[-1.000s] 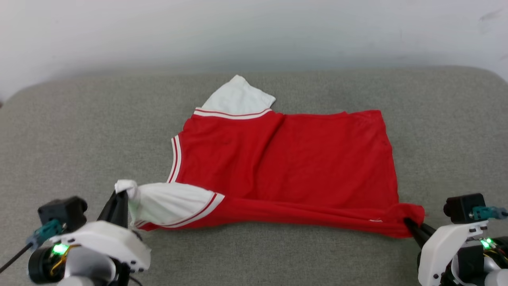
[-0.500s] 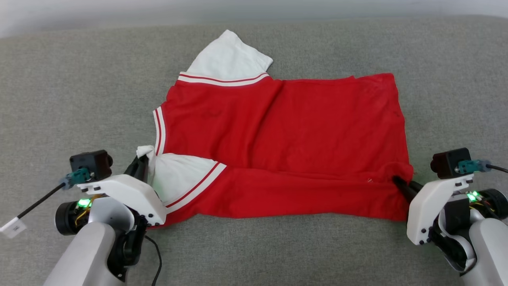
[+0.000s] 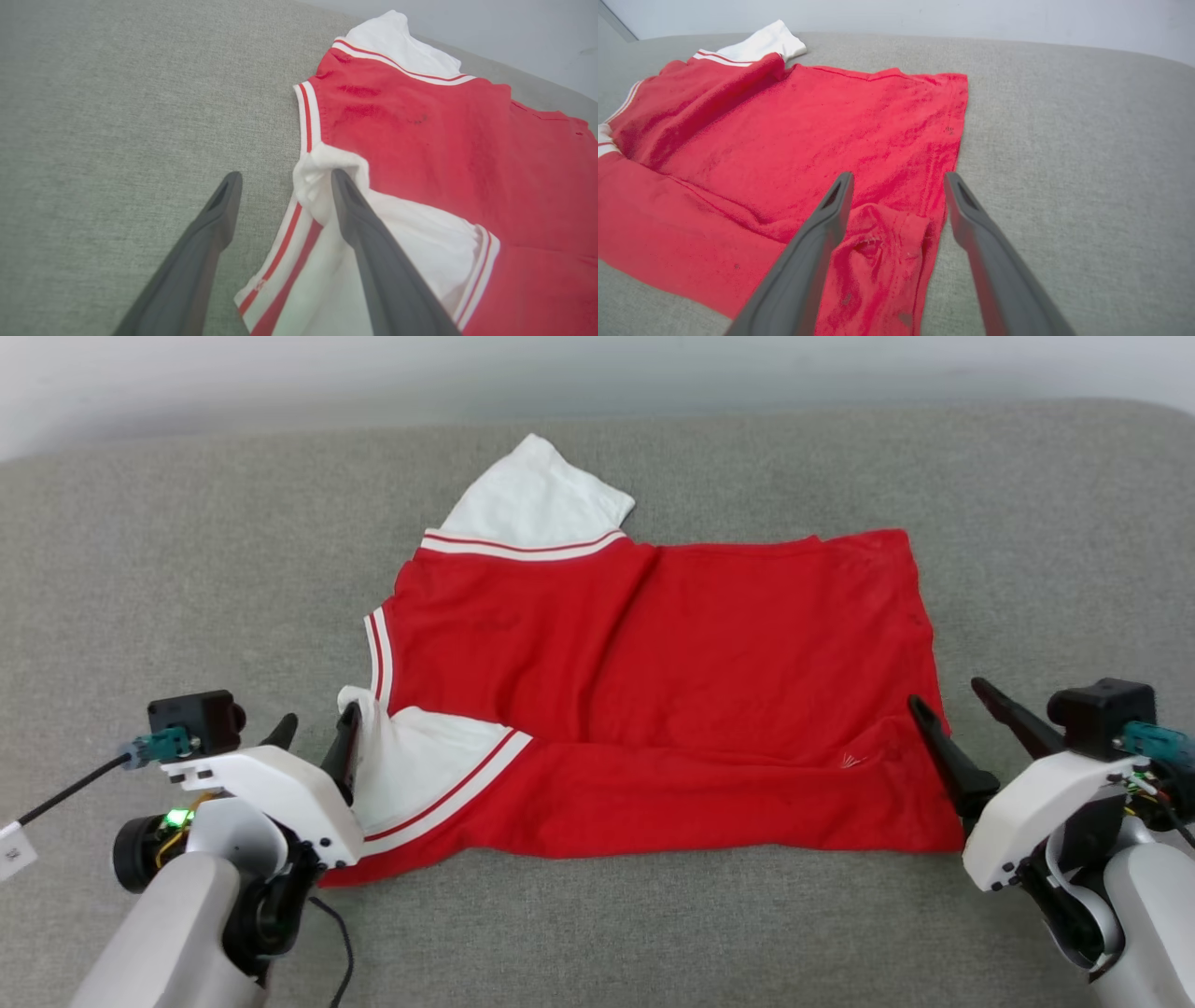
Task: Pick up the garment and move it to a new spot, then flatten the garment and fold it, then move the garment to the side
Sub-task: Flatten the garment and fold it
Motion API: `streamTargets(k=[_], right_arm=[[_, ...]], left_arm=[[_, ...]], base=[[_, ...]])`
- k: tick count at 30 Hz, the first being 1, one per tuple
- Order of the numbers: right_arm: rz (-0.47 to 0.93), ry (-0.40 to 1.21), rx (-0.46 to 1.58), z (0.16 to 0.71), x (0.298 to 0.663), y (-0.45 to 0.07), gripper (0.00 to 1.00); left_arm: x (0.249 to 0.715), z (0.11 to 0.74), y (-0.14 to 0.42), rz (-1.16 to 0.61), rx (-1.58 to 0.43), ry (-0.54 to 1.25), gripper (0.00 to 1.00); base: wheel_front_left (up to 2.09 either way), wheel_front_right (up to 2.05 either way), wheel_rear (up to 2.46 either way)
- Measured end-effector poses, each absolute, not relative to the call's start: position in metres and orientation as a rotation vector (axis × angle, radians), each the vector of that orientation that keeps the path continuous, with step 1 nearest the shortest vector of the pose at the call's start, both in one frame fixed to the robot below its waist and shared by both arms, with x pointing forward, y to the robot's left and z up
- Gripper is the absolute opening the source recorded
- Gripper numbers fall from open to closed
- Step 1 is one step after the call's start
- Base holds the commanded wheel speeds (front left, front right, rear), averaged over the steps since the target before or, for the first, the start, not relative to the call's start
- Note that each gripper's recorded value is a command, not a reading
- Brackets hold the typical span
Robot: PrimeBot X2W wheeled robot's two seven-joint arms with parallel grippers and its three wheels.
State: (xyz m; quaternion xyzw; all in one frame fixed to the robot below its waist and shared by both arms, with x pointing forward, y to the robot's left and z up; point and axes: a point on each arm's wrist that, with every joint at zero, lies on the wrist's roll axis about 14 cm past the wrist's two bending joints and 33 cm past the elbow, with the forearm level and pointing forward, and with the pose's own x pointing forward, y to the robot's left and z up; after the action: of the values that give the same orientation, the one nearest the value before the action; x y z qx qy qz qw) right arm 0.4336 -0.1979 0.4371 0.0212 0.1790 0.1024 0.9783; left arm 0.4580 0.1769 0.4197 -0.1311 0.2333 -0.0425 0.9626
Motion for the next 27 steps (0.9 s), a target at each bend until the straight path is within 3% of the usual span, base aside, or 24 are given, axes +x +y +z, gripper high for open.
streamTargets(k=[10,27], right_arm=[[0.159,0.08,0.042,0.514,0.42,-0.208,1.0],[0.111,0.087,0.061,0.507,0.416,-0.21,1.0]], left_arm=[[0.432,0.455,0.193,-0.136,-0.161,0.555,1.0],[0.389,0.38,0.184,-0.171,-0.186,1.021,1.0]], base=[[0.0,0.0,0.0],[0.0,0.0,0.0]])
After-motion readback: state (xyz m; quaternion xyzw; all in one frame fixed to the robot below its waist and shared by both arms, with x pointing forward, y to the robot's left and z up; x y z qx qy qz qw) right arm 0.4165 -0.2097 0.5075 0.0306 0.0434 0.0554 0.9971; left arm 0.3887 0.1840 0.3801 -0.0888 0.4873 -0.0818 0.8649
